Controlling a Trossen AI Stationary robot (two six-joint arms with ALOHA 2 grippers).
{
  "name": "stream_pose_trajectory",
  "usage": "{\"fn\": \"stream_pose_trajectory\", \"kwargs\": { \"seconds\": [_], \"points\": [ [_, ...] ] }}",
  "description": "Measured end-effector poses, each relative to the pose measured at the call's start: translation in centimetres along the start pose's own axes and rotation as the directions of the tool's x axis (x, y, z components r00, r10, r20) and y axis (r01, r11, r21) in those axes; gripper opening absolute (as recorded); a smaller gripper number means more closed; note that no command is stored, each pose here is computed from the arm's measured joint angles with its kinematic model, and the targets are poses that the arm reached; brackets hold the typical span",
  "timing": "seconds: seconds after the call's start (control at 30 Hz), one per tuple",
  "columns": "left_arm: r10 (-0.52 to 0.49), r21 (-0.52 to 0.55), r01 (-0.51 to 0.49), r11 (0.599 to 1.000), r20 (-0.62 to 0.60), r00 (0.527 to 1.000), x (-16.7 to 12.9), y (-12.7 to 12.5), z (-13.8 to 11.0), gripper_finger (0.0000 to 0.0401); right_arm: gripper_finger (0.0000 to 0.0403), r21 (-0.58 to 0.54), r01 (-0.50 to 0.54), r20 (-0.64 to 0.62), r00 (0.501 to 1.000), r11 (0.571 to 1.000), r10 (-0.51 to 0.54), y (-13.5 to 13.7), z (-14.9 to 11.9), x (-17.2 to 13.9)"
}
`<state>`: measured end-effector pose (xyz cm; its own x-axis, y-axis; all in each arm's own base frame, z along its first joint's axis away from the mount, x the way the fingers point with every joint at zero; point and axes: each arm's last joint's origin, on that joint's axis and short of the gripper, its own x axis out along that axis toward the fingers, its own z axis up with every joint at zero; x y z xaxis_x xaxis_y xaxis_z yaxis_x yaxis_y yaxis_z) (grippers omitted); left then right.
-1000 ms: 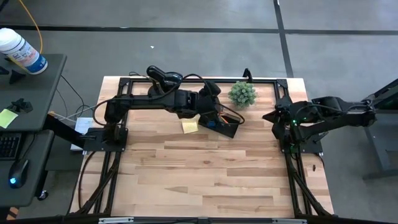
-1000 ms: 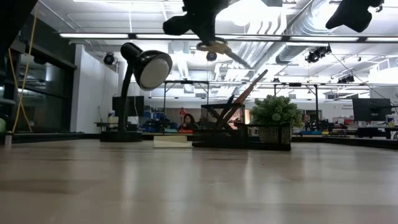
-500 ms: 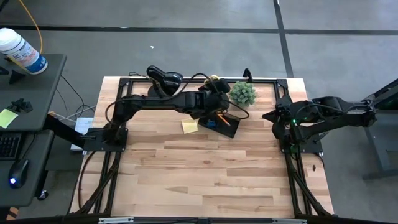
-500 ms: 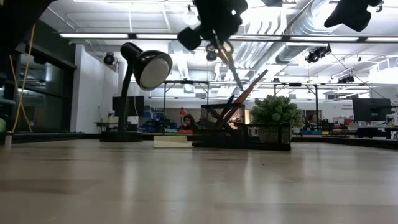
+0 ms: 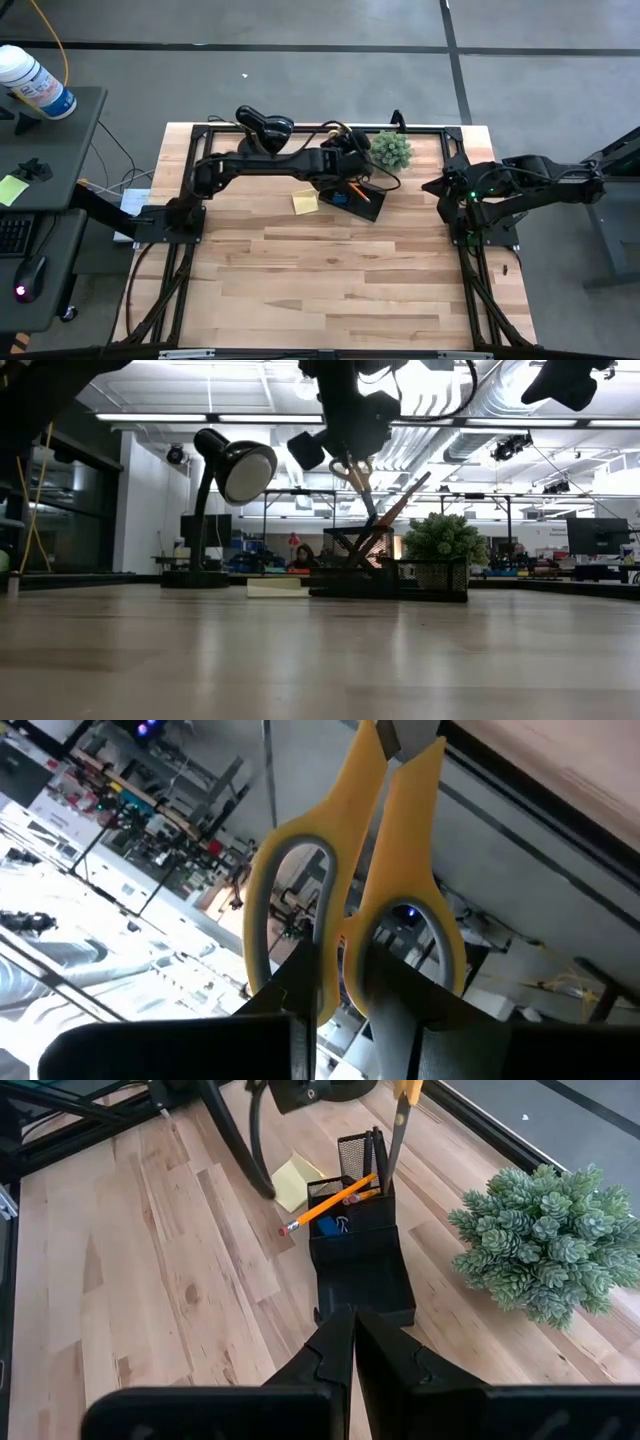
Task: Pick and place office supplies into organizer
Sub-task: Put the scissors into the desk organizer
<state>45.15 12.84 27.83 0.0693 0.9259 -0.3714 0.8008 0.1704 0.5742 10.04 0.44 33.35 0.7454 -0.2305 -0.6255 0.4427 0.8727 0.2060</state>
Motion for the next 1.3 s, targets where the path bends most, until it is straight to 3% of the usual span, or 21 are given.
{"fn": "stream_pose_trajectory", "kwargs": {
  "seconds": [0.53,0.77,1.1,1.3],
  "points": [
    [-0.058,0.019,0.058,0.998,-0.048,0.997,1.1,-2.6,2.7,0.0042,0.0011,-0.018,0.026,0.015,1.0,1.0,-0.025,-0.1,0.0,0.0],
    [-0.053,-0.054,0.051,0.997,-0.052,0.997,0.7,-3.1,3.4,0.0042,0.0011,-0.029,0.026,0.015,1.0,0.999,-0.025,-0.1,0.0,0.0],
    [-0.047,-0.071,0.051,0.996,0.056,0.997,-0.4,-3.1,4.2,0.0043,0.0011,-0.034,0.026,0.015,1.0,0.999,-0.025,-0.1,0.0,0.0],
    [-0.039,-0.064,0.042,0.997,0.056,0.998,-0.8,-3.1,4.4,0.0087,0.0011,-0.034,0.026,0.015,1.0,0.999,-0.026,-0.1,0.0,0.0]
  ]
}}
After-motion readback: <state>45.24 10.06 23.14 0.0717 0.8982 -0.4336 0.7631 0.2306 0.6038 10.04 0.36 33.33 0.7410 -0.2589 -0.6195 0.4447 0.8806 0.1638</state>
